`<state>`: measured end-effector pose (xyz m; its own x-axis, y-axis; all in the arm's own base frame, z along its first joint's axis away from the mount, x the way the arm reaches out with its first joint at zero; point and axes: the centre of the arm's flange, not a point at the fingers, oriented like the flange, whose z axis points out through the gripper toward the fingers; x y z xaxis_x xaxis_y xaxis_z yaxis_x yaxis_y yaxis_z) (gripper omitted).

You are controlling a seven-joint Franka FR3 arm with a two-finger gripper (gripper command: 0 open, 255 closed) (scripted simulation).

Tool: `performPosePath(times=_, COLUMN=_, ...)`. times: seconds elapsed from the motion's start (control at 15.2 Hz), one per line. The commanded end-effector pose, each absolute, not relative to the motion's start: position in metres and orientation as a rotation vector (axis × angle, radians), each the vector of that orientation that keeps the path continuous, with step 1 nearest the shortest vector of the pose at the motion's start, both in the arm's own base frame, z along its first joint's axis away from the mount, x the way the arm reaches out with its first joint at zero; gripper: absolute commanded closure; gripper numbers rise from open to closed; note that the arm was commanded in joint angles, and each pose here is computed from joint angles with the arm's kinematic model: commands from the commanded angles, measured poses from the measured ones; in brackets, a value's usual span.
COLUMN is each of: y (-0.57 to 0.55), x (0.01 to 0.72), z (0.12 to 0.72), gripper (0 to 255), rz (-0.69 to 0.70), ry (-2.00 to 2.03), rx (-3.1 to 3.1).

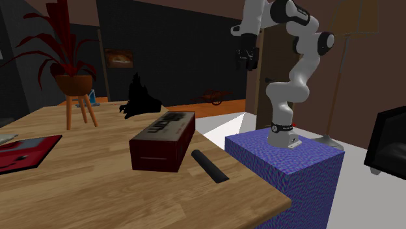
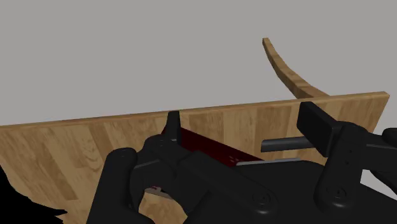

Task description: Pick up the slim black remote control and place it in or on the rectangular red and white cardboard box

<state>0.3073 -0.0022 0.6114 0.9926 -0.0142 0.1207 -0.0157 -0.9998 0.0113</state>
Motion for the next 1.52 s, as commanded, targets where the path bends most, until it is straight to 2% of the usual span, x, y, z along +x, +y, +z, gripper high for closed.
performPosePath(times=0.0, y=-0.002, x=0.307, z=0.611, gripper=0, rz=0.189, ry=-0.023, rx=3.124)
performPosePath(times=0.73, y=-0.004, x=0.443, z=0.545, gripper=0, rz=0.111, ry=0.666, rx=3.076)
performPosePath(times=1.45, y=0.052, x=0.563, z=0.471, gripper=0, rz=0.026, ry=1.331, rx=2.875)
